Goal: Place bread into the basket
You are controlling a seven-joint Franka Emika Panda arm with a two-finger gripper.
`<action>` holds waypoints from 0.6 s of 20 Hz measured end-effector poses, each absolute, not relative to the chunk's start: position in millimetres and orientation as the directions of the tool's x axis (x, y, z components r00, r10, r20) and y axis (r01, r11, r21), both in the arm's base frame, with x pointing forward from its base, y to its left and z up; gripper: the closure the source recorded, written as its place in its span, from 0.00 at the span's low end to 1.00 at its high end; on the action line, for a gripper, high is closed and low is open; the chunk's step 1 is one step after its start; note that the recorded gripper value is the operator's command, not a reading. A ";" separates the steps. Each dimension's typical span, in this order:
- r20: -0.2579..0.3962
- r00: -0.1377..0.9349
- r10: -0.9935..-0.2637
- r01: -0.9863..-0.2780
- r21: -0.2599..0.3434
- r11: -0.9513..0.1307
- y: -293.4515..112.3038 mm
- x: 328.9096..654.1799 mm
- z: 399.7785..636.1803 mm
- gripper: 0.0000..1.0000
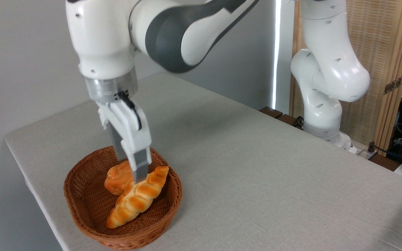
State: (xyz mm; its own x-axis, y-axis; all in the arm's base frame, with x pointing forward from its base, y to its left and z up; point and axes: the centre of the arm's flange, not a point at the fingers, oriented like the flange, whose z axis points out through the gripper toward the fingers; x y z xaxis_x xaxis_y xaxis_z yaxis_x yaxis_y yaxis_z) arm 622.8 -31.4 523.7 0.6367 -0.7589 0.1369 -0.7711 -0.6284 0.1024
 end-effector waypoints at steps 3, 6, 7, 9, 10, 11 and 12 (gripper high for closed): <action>0.124 0.648 -0.752 -0.762 0.123 -0.636 -28.6 601.3 554.9 0.00; 0.085 0.664 -0.743 -0.748 0.077 -0.660 -19.6 577.6 590.7 0.00; 0.080 0.673 -0.735 -0.739 0.071 -0.670 -20.2 572.0 596.7 0.00; 0.061 0.694 -0.717 -0.720 0.059 -0.691 -30.5 563.8 599.2 0.00; 0.040 0.694 -0.719 -0.720 0.048 -0.692 -40.2 561.2 596.4 0.00; 0.019 0.689 -0.724 -0.725 0.036 -0.688 -52.0 559.4 592.5 0.00; 0.006 0.685 -0.729 -0.729 0.027 -0.684 -63.9 558.2 588.3 0.00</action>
State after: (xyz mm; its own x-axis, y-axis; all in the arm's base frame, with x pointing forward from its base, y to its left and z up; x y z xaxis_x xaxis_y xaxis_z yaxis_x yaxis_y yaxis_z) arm 558.2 -63.9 588.3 0.6847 -0.7288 0.0056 -0.7286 -0.6844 0.0272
